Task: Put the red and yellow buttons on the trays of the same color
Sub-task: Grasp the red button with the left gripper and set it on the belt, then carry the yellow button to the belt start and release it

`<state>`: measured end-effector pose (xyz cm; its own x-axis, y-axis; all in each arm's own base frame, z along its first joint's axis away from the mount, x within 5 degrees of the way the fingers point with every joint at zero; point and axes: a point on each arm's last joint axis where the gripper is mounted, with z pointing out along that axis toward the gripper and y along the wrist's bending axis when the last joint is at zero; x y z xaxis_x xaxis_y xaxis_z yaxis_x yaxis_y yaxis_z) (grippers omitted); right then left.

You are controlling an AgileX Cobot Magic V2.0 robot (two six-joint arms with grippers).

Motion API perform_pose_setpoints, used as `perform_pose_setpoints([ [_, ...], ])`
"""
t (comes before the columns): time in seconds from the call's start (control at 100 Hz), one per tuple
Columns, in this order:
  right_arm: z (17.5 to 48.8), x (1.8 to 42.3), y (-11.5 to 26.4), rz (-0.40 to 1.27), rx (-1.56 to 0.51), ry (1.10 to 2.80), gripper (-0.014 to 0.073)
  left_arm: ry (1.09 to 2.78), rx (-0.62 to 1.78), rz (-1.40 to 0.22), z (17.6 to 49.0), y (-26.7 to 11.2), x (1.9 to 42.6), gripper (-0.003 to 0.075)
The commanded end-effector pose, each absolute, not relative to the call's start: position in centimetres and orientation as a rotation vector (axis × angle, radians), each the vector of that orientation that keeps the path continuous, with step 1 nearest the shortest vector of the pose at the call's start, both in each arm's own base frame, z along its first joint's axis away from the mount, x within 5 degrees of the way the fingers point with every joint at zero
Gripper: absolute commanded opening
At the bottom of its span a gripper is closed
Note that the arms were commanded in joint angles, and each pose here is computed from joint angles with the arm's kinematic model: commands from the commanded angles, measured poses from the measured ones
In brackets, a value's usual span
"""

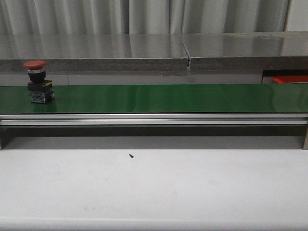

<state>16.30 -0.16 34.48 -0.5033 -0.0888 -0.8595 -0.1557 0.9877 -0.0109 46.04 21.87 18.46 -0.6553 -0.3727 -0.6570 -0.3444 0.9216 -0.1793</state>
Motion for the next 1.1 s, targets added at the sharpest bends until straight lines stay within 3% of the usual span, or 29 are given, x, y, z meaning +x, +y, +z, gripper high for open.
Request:
perform_pose_setpoints([
  [0.0,36.0,16.3,-0.3,0.056,-0.155,2.012,-0.0066,2.211,-0.516,-0.047,22.2,22.1,46.7,0.0652],
  [0.18,36.0,16.3,-0.3,0.056,-0.155,2.012,-0.0066,2.224,-0.517,-0.071,21.4,22.2,47.4,0.0647],
  [0.3,36.0,16.3,-0.3,0.056,-0.155,2.012,-0.0066,2.218,-0.522,-0.071,21.3,22.2,47.5,0.0571],
  [0.37,36.0,16.3,-0.3,0.056,-0.155,2.012,-0.0066,2.217,-0.524,-0.075,21.3,22.2,47.5,0.0461],
  [0.59,36.0,16.3,-0.3,0.056,-0.155,2.012,-0.0066,2.228,-0.52,-0.1,21.9,21.9,47.3,-0.0015],
  [1.09,36.0,16.3,-0.3,0.056,-0.155,2.012,-0.0066,2.142,-0.421,-0.219,33.5,17.5,42.7,-0.0019],
])
